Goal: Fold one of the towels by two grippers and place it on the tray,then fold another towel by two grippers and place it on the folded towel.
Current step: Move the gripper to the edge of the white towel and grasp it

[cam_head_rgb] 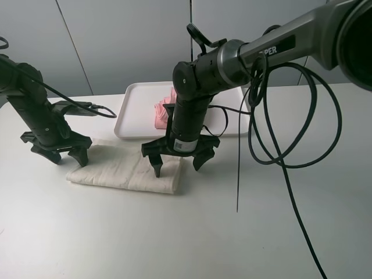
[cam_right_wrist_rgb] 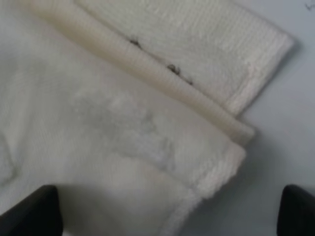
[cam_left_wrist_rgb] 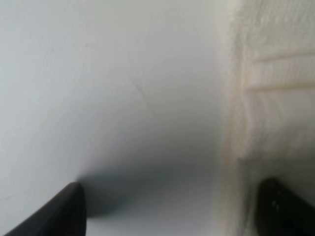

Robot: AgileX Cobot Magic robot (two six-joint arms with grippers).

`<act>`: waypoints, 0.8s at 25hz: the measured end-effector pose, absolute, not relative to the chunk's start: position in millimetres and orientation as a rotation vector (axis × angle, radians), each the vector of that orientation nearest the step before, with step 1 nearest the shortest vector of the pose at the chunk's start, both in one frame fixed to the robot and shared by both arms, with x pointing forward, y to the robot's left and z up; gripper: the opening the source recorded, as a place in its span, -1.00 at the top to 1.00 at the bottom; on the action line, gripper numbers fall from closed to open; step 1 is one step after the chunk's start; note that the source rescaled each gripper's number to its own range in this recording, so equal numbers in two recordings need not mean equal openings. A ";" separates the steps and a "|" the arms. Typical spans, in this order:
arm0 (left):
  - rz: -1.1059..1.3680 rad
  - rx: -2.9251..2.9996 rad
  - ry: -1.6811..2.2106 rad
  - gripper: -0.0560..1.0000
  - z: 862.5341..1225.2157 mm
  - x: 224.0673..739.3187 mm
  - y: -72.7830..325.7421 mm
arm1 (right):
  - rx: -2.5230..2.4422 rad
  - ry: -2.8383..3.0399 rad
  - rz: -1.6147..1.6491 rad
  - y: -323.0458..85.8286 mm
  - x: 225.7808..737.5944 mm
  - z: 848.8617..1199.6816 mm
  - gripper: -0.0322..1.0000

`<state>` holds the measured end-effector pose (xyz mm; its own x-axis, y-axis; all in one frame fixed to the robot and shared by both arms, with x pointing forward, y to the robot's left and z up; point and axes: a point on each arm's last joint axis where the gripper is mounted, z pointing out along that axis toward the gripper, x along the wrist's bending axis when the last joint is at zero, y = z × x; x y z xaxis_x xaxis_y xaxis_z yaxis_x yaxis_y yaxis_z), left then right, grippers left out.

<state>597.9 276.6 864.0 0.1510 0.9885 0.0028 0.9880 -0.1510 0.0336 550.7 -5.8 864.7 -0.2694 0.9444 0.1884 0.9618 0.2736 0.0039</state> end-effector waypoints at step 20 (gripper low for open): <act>0.040 2.364 2.030 -0.82 864.4 598.5 276.6 | -1.828 -2.379 -0.222 4.3 546.5 862.0 -0.55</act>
<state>598.5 276.6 864.4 0.1510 0.9885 0.0029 0.9879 -0.1510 0.0355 546.5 4.3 862.0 -0.2560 0.9470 0.1943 0.9666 0.2540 0.0357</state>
